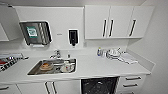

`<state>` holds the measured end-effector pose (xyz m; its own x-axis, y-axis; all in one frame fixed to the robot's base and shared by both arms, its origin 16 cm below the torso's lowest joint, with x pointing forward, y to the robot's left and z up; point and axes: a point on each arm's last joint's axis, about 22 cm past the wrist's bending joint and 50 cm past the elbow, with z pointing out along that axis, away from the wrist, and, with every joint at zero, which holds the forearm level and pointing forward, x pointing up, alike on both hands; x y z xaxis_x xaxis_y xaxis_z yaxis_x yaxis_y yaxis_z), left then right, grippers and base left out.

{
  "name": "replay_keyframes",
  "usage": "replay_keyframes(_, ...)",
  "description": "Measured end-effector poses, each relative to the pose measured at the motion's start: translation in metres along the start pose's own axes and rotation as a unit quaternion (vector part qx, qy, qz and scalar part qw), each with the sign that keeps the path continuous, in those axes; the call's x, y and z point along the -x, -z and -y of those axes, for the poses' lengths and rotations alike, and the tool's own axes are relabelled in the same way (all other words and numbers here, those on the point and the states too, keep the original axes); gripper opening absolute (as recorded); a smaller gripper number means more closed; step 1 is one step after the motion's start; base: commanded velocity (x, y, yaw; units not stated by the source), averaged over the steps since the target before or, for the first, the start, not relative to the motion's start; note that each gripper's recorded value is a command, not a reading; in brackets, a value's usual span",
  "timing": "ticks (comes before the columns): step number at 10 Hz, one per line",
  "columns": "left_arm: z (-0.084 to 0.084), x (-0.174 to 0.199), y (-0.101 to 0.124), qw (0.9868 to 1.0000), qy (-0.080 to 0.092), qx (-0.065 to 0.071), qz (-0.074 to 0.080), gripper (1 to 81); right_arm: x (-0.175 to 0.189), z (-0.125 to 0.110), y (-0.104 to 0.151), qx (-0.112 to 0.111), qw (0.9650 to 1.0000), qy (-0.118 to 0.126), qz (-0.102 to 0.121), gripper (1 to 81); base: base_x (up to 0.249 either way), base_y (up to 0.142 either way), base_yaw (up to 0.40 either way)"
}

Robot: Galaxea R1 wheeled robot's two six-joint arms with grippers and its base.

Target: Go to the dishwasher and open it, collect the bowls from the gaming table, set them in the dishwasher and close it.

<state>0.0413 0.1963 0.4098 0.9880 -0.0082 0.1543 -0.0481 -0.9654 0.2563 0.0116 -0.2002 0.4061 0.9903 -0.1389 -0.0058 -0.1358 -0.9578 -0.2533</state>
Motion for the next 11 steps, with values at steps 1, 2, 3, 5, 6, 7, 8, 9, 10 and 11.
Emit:
replay_keyframes(1,-0.001,0.009,0.003,1.0,0.001,0.0,0.005,81.1,0.01,0.001,0.002,0.0,1.0,-0.001,0.005,81.1,0.0,0.0,0.0)
replay_keyframes(2,-0.001,0.012,0.005,1.0,0.001,0.0,0.004,81.1,0.014,0.002,0.003,-0.001,1.0,-0.001,0.005,81.1,0.0,0.0,0.0)
replay_keyframes(3,-0.002,0.011,0.006,1.0,-0.001,0.0,-0.002,81.1,0.012,0.004,0.004,-0.003,1.0,0.0,-0.001,81.1,0.0,0.0,0.0)
replay_keyframes(5,-0.003,0.006,0.009,0.9998,-0.005,0.0,-0.018,81.1,0.01,0.005,0.007,-0.005,0.9998,0.004,-0.017,81.1,0.0,0.0,0.0)
replay_keyframes(6,-0.003,0.006,0.011,0.9997,-0.007,-0.001,-0.025,81.1,0.01,0.005,0.008,-0.006,0.9997,0.006,-0.023,81.1,0.0,0.0,0.0)
replay_keyframes(7,-0.002,0.009,0.012,0.9997,-0.007,-0.002,-0.023,81.1,0.012,0.005,0.008,-0.006,0.9997,0.006,-0.022,81.1,0.0,0.0,0.0)
replay_keyframes(8,-0.002,0.006,0.012,0.9996,-0.008,-0.002,-0.026,81.1,0.011,0.005,0.009,-0.006,0.9997,0.007,-0.024,81.1,0.0,0.0,0.0)
replay_keyframes(9,-0.003,-0.009,0.012,0.9992,-0.012,-0.001,-0.039,81.1,-0.002,0.007,0.009,-0.008,0.9992,0.011,-0.037,81.1,0.0,0.0,0.0)
replay_keyframes(10,-0.006,-0.025,0.011,0.9984,-0.015,0.0,-0.055,81.1,-0.018,0.01,0.011,-0.01,0.9984,0.015,-0.053,81.1,0.0,0.0,0.0)
replay_keyframes(11,-0.007,-0.036,0.012,0.9975,-0.019,0.001,-0.068,81.1,-0.03,0.012,0.012,-0.012,0.9976,0.018,-0.066,81.1,0.0,0.0,0.0)
